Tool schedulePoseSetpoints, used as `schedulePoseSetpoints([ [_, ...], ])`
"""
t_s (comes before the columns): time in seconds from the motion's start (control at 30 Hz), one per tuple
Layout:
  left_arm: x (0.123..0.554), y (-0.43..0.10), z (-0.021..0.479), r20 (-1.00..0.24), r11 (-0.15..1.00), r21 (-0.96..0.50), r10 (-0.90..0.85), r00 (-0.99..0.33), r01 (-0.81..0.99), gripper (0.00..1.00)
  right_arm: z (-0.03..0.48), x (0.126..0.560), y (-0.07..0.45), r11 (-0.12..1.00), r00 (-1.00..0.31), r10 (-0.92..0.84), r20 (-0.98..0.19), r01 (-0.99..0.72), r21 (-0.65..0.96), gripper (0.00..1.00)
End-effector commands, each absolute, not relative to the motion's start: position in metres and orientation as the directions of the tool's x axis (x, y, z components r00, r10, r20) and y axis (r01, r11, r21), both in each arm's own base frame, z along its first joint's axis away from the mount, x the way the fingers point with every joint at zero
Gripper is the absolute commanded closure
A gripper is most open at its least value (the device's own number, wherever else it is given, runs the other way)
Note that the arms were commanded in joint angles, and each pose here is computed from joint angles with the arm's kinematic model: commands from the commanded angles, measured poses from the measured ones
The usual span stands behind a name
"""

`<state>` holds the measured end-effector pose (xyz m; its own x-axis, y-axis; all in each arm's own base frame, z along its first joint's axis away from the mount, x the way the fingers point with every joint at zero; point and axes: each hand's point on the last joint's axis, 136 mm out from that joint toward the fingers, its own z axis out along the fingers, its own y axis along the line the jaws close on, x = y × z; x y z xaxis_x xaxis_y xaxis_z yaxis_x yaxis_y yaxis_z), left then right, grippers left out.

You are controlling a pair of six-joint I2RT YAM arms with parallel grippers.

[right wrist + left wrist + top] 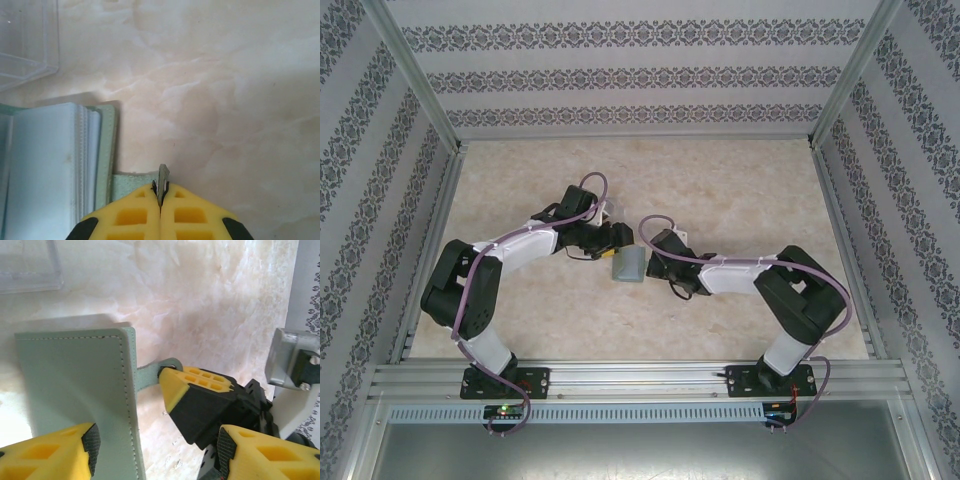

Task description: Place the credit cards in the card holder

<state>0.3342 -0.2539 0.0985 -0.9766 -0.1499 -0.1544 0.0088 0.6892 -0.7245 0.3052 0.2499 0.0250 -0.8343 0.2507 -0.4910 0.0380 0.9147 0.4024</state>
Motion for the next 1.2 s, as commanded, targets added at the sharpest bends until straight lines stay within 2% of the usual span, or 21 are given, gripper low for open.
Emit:
schedulePoseSetpoints([
  [0.0,0.335,-0.254,0.102,-0.18,0.704,-0.709,-0.134,-0.974,0.034,0.34,0.039,0.307,0.252,0.892,-0.81,0.274,-0.518,0.013,0.451,0.96],
  [0.17,0.341,-0.262,0.084,-0.152,0.672,-0.741,-0.167,-0.974,0.0,0.36,0.049,0.308,0.254,0.865,-0.782,0.308,-0.541,-0.007,0.503,0.95],
  [0.33,0.349,-0.272,0.077,-0.146,0.651,-0.759,-0.174,-0.974,-0.003,0.37,0.055,0.308,0.257,0.828,-0.772,0.335,-0.54,-0.033,0.56,0.89],
  [0.4,0.35,-0.275,0.079,-0.149,0.646,-0.763,-0.17,-0.974,0.004,0.37,0.057,0.306,0.259,0.807,-0.772,0.338,-0.538,-0.056,0.588,0.85],
  [0.53,0.347,-0.28,0.078,-0.148,0.65,-0.76,-0.142,-0.979,0.021,0.36,0.064,0.304,0.263,0.777,-0.765,0.328,-0.555,-0.116,0.619,0.68],
  [0.7,0.347,-0.277,0.069,-0.139,0.663,-0.749,-0.153,-0.978,0.002,0.37,0.068,0.306,0.262,0.754,-0.763,0.342,-0.548,-0.126,0.645,0.67],
  [0.87,0.348,-0.285,0.079,-0.166,0.678,-0.733,-0.109,-0.98,0.049,0.36,0.08,0.302,0.264,0.719,-0.746,0.341,-0.572,-0.185,0.67,0.5],
  [0.97,0.347,-0.288,0.084,-0.197,0.712,-0.696,-0.067,-0.978,0.091,0.38,0.087,0.3,0.261,0.71,-0.734,0.339,-0.588,-0.211,0.672,0.5],
  [1.17,0.344,-0.287,0.075,-0.176,0.745,-0.661,-0.038,-0.984,0.09,0.46,0.094,0.299,0.234,0.714,-0.704,0.383,-0.597,-0.185,0.676,0.54],
])
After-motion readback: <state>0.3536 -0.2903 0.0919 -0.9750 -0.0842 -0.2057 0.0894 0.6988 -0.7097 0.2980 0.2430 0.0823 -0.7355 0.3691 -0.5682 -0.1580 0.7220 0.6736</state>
